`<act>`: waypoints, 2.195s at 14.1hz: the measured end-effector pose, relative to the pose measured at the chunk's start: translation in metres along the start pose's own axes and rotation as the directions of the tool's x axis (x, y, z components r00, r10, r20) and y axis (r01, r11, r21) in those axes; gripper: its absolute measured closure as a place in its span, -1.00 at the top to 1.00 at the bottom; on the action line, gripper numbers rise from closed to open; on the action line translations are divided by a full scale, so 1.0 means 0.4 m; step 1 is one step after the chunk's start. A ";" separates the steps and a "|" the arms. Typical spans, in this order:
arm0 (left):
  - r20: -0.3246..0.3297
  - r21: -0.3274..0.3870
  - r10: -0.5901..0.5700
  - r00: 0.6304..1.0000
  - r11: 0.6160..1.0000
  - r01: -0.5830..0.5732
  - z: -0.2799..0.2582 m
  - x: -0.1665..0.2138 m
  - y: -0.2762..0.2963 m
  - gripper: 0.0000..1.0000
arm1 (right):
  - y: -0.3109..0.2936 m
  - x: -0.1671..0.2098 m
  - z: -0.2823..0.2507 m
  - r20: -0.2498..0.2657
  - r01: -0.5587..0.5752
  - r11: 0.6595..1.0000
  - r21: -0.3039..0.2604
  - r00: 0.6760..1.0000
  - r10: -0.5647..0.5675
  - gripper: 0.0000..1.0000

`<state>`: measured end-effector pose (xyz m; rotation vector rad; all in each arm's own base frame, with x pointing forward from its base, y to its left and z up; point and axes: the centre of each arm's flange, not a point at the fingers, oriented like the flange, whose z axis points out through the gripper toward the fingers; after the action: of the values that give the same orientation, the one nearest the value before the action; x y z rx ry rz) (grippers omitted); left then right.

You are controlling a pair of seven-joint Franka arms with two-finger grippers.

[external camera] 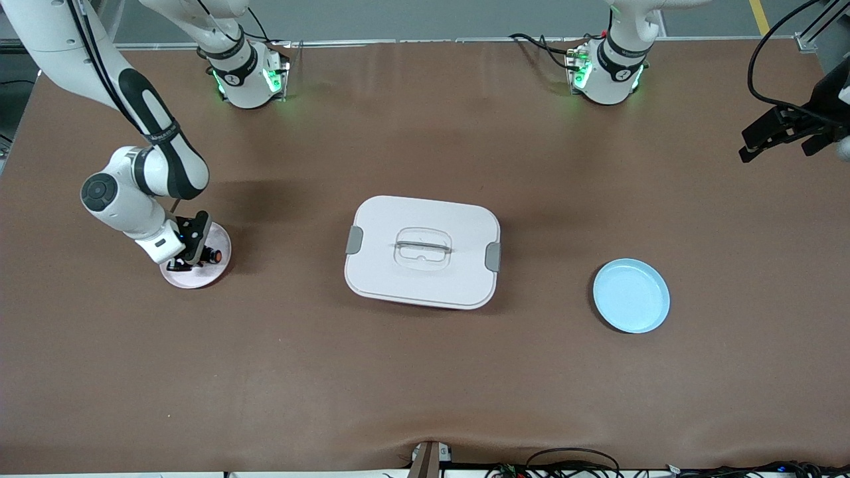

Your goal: Transfer orange switch to right arm and place

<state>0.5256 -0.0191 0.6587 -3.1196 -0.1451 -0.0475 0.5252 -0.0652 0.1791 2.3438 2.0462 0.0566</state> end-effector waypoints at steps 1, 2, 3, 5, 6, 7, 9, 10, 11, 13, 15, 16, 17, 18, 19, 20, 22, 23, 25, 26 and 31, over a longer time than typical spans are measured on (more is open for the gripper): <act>0.000 0.000 -0.001 1.000 1.000 0.001 0.000 0.000 -0.002 1.00 | 0.011 0.000 -0.008 0.000 0.000 1.000 -0.008 1.000 0.000 0.30; 0.001 0.000 -0.004 1.000 1.000 0.004 0.001 0.001 -0.005 1.00 | 0.022 0.000 -0.015 0.000 0.000 1.000 -0.007 1.000 0.000 0.52; 0.002 0.000 -0.008 1.000 1.000 0.008 0.001 0.001 -0.010 1.00 | 0.034 0.000 -0.024 0.000 0.000 1.000 0.010 1.000 0.000 0.70; 0.010 0.001 -0.013 1.000 1.000 0.013 0.005 0.000 -0.018 1.00 | 0.065 0.001 -0.050 0.001 0.000 0.998 0.058 1.000 0.000 0.99; 0.013 0.002 -0.015 1.000 1.000 0.015 0.006 0.000 -0.020 1.00 | 0.080 0.001 -0.065 0.001 -0.003 0.997 0.079 1.000 0.003 1.00; 0.014 0.002 -0.015 1.000 1.000 0.015 0.006 -0.001 -0.020 1.00 | 0.091 0.002 -0.077 0.002 -0.015 0.995 0.100 1.000 0.015 1.00; 0.015 0.002 -0.015 1.000 1.000 0.015 0.006 -0.001 -0.020 1.00 | 0.102 0.005 -0.096 0.009 -0.067 0.989 0.130 0.998 0.066 1.00; 0.015 0.002 -0.015 1.000 1.000 0.015 0.006 -0.001 -0.020 1.00 | 0.104 0.011 -0.109 0.015 -0.095 0.985 0.144 0.995 0.094 1.00; 0.015 0.002 -0.015 1.000 1.000 0.015 0.006 -0.001 -0.020 1.00 | 0.106 0.020 -0.126 0.021 -0.124 0.979 0.159 0.992 0.122 1.00; 0.016 0.002 -0.015 1.000 1.000 0.015 0.007 -0.001 -0.020 1.00 | 0.115 0.039 -0.176 0.039 -0.175 0.965 0.194 0.984 0.171 1.00; 0.017 0.002 -0.015 1.000 1.000 0.015 0.007 -0.001 -0.020 1.00 | 0.133 0.050 -0.244 0.059 -0.218 0.949 0.228 0.976 0.210 1.00; 0.017 0.002 -0.015 1.000 1.000 0.015 0.007 -0.001 -0.020 1.00 | 0.145 0.052 -0.281 0.069 -0.242 0.940 0.242 0.970 0.232 1.00; 0.017 0.002 -0.015 1.000 1.000 0.015 0.007 -0.001 -0.020 1.00 | 0.157 0.052 -0.317 0.079 -0.266 0.931 0.250 0.964 0.254 1.00; 0.017 0.002 -0.015 1.000 1.000 0.015 0.007 -0.001 -0.020 1.00 | 0.168 0.052 -0.352 0.089 -0.292 0.921 0.257 0.956 0.278 1.00; 0.017 0.002 -0.015 1.000 1.000 0.015 0.007 -0.001 -0.021 1.00 | 0.177 0.052 -0.384 0.099 -0.317 0.911 0.263 0.948 0.302 1.00; 0.017 0.002 -0.015 1.000 1.000 0.015 0.007 -0.001 -0.020 1.00 | 0.184 0.052 -0.410 0.107 -0.335 0.904 0.268 0.942 0.317 1.00; 0.017 0.002 -0.015 1.000 1.000 0.015 0.007 -0.001 -0.021 1.00 | 0.199 0.050 -0.449 0.113 -0.351 0.896 0.270 0.936 0.333 1.00; 0.017 0.002 -0.015 1.000 1.000 0.015 0.007 -0.001 -0.021 1.00 | 0.205 0.048 -0.466 0.115 -0.357 0.894 0.270 0.934 0.338 1.00; 0.017 0.002 -0.014 1.000 1.000 0.014 0.007 -0.001 -0.021 1.00 | 0.213 0.040 -0.493 0.130 -0.398 0.877 0.271 0.917 0.376 1.00; 0.017 0.002 -0.011 1.000 1.000 0.011 0.007 -0.001 -0.021 1.00 | 0.216 0.036 -0.505 0.141 -0.431 0.862 0.267 0.902 0.408 1.00; 0.016 0.002 -0.004 1.000 1.000 0.003 0.007 -0.001 -0.021 1.00 | 0.210 0.045 -0.583 0.187 -0.602 0.765 0.227 0.798 0.572 1.00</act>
<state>0.5245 -0.0108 0.6561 -3.1185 -0.1507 -0.0220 0.5997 -0.0590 0.4161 2.9932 1.2515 -0.3591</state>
